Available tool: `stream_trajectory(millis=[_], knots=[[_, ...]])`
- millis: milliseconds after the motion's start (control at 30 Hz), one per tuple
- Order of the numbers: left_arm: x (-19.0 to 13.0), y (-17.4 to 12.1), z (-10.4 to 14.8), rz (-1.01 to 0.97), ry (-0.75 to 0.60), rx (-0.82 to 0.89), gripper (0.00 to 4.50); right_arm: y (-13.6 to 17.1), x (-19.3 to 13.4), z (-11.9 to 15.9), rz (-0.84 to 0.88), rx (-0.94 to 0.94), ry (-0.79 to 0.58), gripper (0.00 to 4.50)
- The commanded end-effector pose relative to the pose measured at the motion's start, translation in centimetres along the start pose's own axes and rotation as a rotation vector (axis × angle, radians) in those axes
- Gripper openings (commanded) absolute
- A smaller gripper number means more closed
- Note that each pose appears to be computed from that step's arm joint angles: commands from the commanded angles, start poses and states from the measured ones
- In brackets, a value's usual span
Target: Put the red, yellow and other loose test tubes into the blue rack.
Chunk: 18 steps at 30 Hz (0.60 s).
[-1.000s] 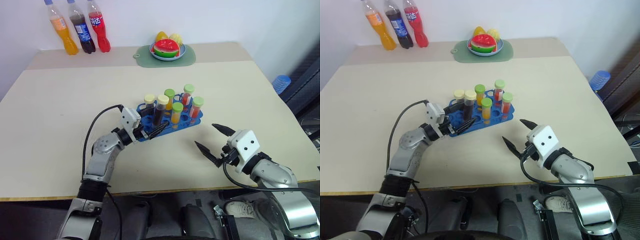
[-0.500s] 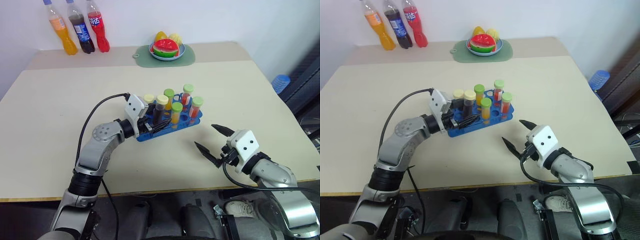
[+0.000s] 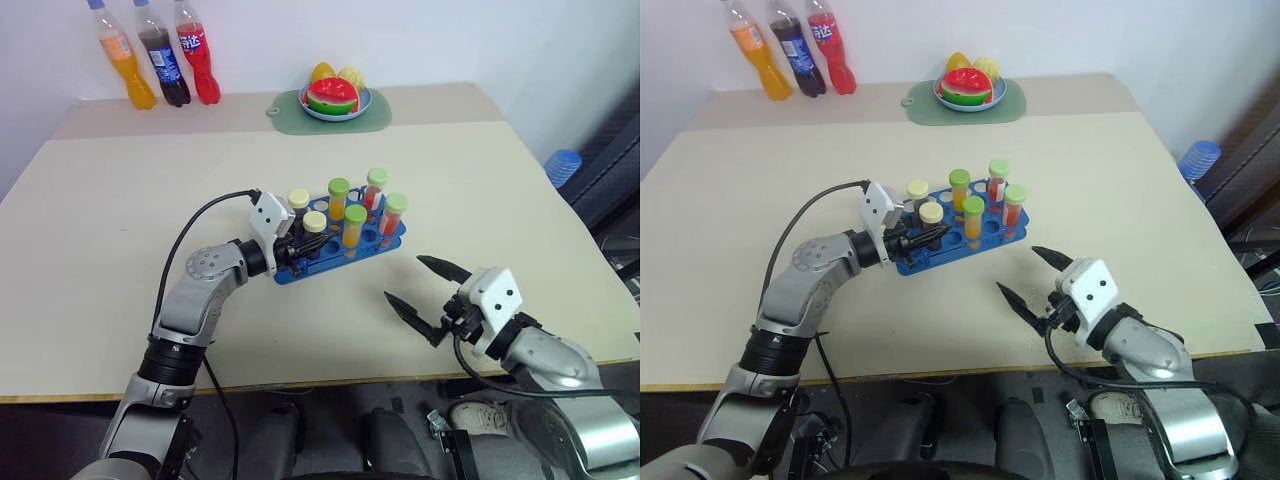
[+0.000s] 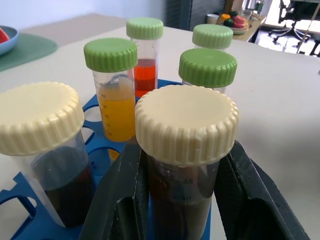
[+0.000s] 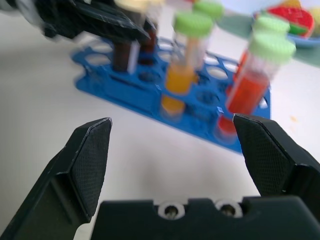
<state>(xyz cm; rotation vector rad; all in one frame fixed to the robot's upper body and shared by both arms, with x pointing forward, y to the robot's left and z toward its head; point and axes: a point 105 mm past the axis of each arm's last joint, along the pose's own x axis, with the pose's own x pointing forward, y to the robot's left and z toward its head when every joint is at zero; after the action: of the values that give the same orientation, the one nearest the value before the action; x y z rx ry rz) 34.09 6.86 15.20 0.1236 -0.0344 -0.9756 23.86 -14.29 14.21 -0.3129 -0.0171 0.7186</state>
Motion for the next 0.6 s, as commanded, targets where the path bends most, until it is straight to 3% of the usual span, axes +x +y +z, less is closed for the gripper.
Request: stream_trajectory(millis=[33, 433, 600], knots=[[0.0, -0.2, 0.9, -0.006, -0.035, 0.031, 1.75, 0.5, -0.7, 2.2, 0.039, -0.027, -0.085, 4.29], [0.1, -0.4, 1.0, -0.002, -0.046, 0.032, 1.75, 1.2, -1.7, 2.0, 0.087, -0.03, -0.075, 4.29], [-0.5, -0.4, 1.3, 0.02, -0.108, 0.057, 1.75, 1.1, -1.8, 1.9, 0.081, -0.035, -0.069, 4.29]])
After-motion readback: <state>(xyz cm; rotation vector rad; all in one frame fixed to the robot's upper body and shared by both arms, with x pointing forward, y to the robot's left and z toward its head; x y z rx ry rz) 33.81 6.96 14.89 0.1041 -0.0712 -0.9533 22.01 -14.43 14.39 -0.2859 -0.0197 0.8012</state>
